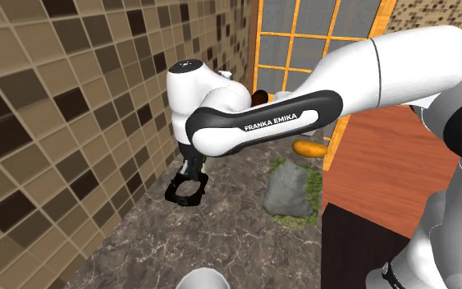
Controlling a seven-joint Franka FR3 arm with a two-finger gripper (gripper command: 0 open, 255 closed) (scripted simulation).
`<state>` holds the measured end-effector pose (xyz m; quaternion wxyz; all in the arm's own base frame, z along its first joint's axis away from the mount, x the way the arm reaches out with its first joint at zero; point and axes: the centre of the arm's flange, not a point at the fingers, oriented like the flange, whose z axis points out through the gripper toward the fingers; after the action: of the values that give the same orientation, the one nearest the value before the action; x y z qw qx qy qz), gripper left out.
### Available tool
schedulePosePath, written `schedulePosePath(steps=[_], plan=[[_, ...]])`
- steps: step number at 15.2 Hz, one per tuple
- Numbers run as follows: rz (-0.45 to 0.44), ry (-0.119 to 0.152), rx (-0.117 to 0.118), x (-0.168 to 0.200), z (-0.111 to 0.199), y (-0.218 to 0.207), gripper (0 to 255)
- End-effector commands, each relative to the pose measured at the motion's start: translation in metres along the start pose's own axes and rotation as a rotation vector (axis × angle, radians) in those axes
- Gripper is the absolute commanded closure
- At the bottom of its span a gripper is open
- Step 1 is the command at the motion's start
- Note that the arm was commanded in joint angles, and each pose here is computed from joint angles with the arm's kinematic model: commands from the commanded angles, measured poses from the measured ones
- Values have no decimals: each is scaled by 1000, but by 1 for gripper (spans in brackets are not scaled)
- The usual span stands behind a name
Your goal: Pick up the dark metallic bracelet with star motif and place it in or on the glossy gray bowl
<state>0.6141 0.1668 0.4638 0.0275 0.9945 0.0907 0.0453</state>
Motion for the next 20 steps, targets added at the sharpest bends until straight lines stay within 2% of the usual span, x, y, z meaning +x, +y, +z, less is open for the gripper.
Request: schedulePosePath(steps=[1, 20], plan=[[0, 0, 0, 1, -9, 0, 255], [0, 0, 0, 25, 7, 249, 255]])
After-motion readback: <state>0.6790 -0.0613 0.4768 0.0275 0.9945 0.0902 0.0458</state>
